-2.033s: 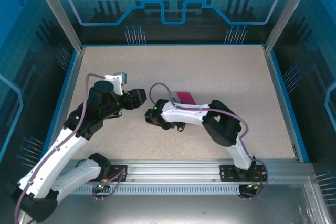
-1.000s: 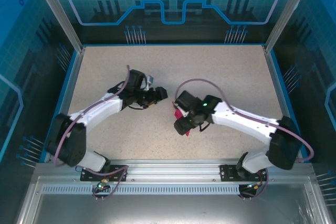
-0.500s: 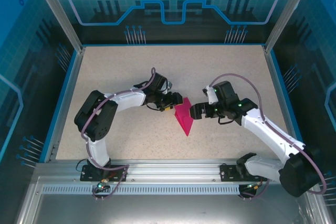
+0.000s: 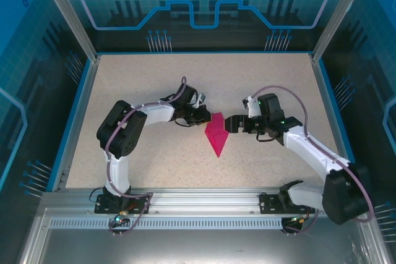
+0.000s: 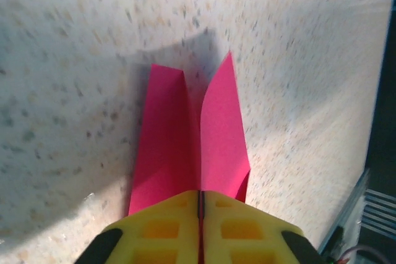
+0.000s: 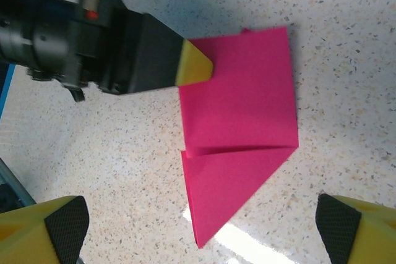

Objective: Fold a paper plane with a square sheet of paper (fold left side to right side)
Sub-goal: Fold the wing for the fifth time at the center of the table.

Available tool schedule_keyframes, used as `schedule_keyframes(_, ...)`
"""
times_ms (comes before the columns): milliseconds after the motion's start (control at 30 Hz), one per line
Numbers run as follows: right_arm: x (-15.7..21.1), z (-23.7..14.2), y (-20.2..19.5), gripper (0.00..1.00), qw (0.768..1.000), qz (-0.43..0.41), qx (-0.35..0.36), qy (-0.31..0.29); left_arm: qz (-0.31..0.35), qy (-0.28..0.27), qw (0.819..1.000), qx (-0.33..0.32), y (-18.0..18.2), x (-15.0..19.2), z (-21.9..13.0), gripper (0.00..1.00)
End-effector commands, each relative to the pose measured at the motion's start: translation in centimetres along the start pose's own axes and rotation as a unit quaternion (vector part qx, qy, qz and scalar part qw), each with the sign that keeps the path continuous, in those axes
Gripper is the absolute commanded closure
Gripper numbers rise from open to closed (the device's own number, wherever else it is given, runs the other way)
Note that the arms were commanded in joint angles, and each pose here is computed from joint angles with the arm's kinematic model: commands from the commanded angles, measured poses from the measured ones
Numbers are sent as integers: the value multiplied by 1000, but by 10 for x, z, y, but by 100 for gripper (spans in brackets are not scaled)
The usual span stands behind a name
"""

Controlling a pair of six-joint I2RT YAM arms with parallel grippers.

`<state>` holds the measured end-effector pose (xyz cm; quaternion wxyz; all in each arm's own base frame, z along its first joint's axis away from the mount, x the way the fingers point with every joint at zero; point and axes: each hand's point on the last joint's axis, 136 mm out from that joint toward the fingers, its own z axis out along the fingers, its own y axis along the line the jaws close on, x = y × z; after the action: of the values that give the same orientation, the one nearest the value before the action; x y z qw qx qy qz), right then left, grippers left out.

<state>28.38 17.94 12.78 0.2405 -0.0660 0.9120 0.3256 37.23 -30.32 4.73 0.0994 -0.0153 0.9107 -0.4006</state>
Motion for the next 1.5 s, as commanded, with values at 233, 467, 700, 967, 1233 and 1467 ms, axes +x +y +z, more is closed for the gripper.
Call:
schedule_keyframes(233,-32,38,-3,23,992,12,-124,30,89,10,986,144,-34,0,-40,100)
schedule_keyframes(467,-44,65,-13,28,987,19,-155,46,110,33,977,178,-41,14,-49,100)
schedule_keyframes(700,-46,82,-14,32,976,28,-208,48,110,41,975,187,-41,17,-50,100)
schedule_keyframes(967,-33,84,-10,42,967,29,-245,58,108,46,975,187,-39,19,-48,100)
schedule_keyframes(1233,-23,81,-13,53,971,24,-228,68,99,49,979,174,-28,19,-42,100)
schedule_keyframes(1467,-19,78,-13,66,972,22,-222,72,95,52,981,161,-20,17,-38,100)
